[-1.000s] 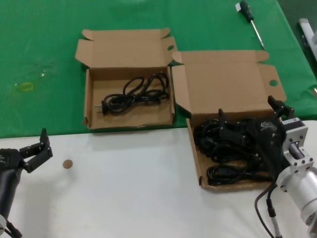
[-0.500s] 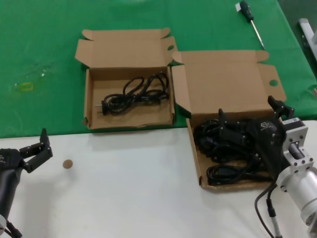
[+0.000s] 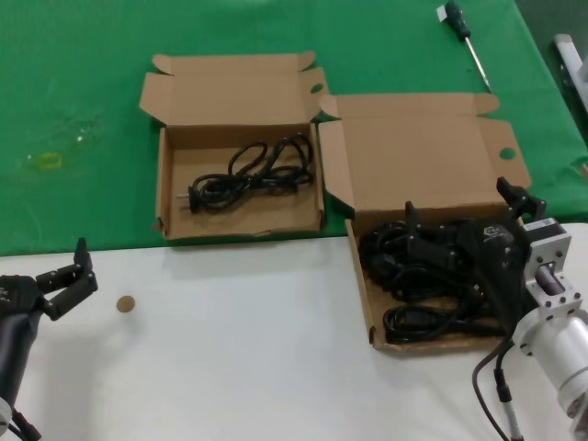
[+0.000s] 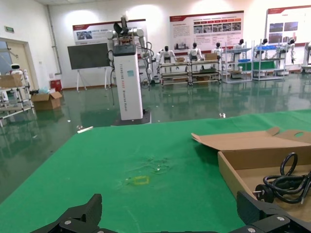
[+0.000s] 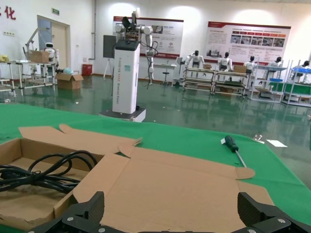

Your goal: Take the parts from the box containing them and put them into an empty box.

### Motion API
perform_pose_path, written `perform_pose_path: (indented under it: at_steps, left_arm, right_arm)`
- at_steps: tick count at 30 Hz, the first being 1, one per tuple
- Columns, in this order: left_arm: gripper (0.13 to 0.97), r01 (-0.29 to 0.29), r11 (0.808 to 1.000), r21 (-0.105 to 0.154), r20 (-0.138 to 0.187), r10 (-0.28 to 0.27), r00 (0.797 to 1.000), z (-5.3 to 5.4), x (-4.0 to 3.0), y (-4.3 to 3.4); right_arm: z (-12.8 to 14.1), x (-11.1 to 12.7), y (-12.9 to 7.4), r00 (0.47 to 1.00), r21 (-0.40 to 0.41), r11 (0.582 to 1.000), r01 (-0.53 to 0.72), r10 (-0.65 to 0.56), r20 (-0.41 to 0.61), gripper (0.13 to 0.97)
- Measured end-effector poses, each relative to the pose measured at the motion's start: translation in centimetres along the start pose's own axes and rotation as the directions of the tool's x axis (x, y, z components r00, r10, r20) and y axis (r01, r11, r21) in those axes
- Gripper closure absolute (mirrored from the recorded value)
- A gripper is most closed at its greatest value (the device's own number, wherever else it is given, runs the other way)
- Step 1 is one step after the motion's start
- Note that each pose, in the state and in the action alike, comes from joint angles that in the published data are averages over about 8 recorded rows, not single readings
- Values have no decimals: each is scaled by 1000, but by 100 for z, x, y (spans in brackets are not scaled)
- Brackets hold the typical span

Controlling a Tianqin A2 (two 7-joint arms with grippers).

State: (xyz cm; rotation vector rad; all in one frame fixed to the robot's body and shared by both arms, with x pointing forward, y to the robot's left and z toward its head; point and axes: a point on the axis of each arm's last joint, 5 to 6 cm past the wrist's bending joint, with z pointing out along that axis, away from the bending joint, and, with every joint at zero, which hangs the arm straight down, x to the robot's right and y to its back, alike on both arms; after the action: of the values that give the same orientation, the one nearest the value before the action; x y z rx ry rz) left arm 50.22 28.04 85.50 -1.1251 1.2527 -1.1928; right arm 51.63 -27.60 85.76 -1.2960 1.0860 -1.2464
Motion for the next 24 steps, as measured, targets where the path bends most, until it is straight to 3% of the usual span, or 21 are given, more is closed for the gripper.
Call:
perform_pose_path:
  at_steps: [24]
  left_arm:
    - [132,0,1000,0,0,0,1000,0,0,0]
  right_arm:
    - [0,0,0,1000,0,1000,0,0,0,130]
